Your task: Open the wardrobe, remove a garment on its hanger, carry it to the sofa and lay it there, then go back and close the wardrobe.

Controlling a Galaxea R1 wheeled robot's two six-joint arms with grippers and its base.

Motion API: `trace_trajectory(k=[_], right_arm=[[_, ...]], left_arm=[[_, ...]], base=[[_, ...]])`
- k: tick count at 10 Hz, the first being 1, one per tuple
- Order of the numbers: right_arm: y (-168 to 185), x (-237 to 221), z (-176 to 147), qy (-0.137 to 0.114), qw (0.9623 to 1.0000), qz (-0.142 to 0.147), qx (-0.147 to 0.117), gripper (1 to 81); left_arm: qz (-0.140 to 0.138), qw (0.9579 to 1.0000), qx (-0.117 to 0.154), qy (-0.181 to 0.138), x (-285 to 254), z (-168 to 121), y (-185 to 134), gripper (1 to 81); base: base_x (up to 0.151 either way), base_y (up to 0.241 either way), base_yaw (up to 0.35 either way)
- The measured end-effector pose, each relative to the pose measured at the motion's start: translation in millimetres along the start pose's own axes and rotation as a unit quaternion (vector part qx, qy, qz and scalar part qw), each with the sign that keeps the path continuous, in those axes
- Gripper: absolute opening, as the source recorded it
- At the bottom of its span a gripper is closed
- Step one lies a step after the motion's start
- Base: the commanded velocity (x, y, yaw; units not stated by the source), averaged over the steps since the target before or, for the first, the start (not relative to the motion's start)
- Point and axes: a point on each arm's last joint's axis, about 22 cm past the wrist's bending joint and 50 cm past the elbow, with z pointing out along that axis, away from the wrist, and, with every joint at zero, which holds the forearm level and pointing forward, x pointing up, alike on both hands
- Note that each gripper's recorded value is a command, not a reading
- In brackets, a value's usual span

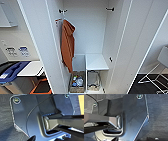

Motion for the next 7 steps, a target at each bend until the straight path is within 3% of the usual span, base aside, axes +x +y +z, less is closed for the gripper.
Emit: trace_trajectory(k=[3, 7], right_arm=[[-1, 21, 3, 0.014, 0.9999, -0.002, 0.001, 81.1], [-2, 14, 2, 0.008, 1.0, -0.001, 0.001, 81.1]], left_arm=[[0.004, 0.9999, 0.001, 0.015, 23, -1, -3, 81.1], [0.002, 1.0, 0.0, 0.009, 16, 0, -2, 81.1]], base=[[0.133, 0.0, 0.0], [0.132, 0.0, 0.0]])
